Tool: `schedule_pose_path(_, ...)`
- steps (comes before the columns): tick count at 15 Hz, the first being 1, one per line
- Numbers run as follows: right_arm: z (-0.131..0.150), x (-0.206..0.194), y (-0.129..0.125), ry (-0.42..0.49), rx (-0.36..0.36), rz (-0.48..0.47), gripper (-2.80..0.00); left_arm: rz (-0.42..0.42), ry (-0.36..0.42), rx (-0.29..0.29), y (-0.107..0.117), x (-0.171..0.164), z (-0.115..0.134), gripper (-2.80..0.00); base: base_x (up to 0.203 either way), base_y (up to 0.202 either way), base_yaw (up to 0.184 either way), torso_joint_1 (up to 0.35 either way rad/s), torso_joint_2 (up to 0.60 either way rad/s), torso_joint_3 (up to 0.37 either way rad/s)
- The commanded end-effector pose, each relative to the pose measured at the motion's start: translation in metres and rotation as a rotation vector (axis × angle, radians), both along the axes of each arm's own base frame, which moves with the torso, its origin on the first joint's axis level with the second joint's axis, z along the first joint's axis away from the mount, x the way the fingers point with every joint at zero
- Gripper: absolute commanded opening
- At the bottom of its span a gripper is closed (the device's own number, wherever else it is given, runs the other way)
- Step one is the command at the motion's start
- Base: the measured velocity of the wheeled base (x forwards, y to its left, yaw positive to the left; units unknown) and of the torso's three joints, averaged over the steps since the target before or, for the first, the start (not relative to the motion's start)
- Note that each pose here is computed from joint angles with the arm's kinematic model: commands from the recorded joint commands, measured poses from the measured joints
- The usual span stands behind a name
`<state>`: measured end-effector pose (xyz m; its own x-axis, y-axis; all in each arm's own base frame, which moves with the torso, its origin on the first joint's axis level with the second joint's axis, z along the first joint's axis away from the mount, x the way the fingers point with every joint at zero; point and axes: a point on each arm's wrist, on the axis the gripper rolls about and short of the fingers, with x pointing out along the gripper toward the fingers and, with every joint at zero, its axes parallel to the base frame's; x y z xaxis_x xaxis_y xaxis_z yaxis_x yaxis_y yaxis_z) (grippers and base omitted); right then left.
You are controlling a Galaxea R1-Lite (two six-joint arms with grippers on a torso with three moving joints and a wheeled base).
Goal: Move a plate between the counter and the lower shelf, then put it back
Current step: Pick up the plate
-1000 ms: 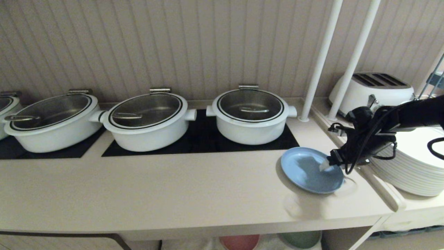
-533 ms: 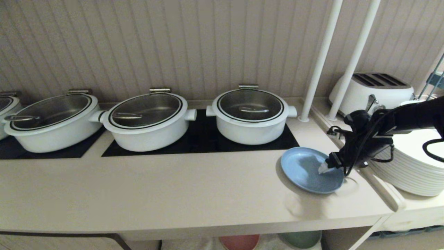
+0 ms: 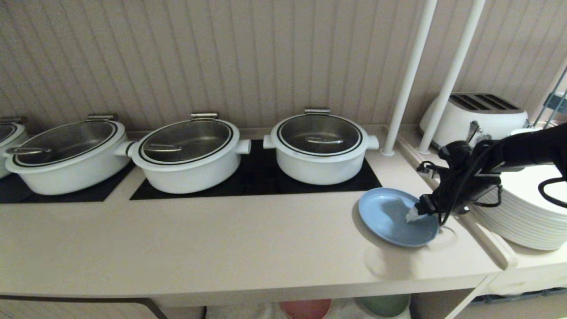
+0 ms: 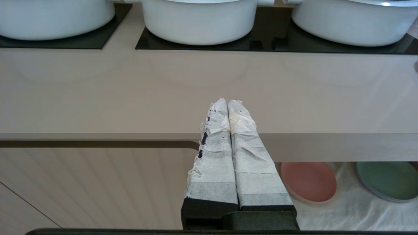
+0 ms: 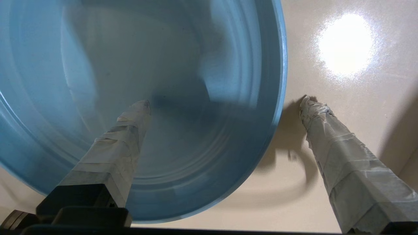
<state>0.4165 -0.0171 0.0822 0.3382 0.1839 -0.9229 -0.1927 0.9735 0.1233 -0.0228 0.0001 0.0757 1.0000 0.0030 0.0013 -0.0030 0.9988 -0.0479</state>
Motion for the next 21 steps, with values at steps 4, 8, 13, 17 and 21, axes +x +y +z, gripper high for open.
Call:
schedule_pose_path(4, -0.0019, -0.0001, -0.0001, 0.007, 0.0, 0.003, -2.8, 0.0, 0.0, -0.001, 0.0, 0.0, 0.0, -2.8, 0.0, 0.0, 0.0, 0.0, 0.0, 0.0)
schedule_pose_path(8, -0.0031, 0.0044, -0.0003, -0.029, -0.003, 0.003, -2.8, 0.0, 0.0, -0.001, 0.0, 0.0, 0.0, -2.8, 0.0, 0.0, 0.0, 0.0, 0.0, 0.0)
schedule_pose_path(13, -0.0009, 0.004, -0.0003, -0.036, -0.002, 0.003, -2.8, 0.0, 0.0, -0.001, 0.0, 0.0, 0.0, -2.8, 0.0, 0.0, 0.0, 0.0, 0.0, 0.0)
schedule_pose_path(17, 0.0008, 0.0039, -0.0003, -0.041, -0.002, 0.003, -2.8, 0.0, 0.0, -0.001, 0.0, 0.0, 0.0, -2.8, 0.0, 0.0, 0.0, 0.0, 0.0, 0.0)
schedule_pose_path(21, 0.0063, 0.0016, -0.0002, -0.048, -0.002, 0.003, -2.8, 0.0, 0.0, -0.001, 0.0, 0.0, 0.0, -2.8, 0.0, 0.0, 0.0, 0.0, 0.0, 0.0)
